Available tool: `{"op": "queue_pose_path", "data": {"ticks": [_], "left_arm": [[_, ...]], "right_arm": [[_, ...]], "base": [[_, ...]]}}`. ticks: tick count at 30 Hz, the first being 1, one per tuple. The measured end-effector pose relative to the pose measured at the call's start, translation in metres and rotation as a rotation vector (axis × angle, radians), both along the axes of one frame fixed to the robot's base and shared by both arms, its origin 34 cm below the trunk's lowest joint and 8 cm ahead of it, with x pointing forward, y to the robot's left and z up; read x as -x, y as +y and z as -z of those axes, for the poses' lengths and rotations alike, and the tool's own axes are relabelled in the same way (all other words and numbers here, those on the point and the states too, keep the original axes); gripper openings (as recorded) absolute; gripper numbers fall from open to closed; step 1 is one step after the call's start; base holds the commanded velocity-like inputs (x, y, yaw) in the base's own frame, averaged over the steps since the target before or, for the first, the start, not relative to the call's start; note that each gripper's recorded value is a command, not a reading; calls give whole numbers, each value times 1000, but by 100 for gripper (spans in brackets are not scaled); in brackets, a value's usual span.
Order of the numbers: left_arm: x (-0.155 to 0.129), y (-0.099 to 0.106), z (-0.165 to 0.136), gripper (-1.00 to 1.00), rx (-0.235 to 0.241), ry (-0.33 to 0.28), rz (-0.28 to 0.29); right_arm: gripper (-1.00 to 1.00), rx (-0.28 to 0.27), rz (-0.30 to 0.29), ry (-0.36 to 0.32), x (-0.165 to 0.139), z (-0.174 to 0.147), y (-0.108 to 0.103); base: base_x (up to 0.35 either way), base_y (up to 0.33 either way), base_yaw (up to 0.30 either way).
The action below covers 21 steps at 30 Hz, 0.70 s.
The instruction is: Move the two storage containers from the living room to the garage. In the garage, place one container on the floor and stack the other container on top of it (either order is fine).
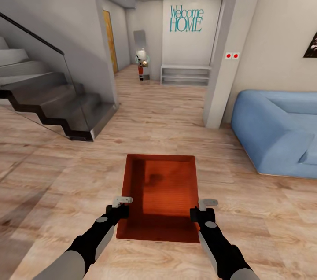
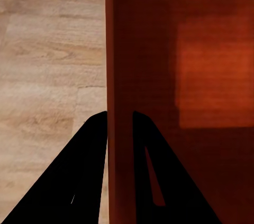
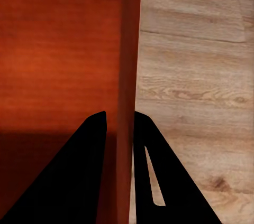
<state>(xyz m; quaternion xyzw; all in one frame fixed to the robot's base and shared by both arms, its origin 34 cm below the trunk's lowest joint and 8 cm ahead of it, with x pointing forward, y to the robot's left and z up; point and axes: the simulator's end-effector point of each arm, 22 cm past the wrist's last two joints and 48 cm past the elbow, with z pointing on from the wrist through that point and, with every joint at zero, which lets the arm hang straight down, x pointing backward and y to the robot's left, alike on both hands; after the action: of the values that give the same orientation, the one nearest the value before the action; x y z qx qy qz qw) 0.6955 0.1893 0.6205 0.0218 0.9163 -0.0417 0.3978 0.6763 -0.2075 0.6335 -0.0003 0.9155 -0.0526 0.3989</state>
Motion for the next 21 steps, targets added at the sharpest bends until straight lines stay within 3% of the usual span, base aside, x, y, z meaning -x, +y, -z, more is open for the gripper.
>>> {"op": "queue_pose_path", "data": {"ticks": [21], "left_arm": [[0,0,0,-100,0,1,0]], "right_arm": [[-100,1,-2,0,0,0,0]], "base": [[337,0,0]]}}
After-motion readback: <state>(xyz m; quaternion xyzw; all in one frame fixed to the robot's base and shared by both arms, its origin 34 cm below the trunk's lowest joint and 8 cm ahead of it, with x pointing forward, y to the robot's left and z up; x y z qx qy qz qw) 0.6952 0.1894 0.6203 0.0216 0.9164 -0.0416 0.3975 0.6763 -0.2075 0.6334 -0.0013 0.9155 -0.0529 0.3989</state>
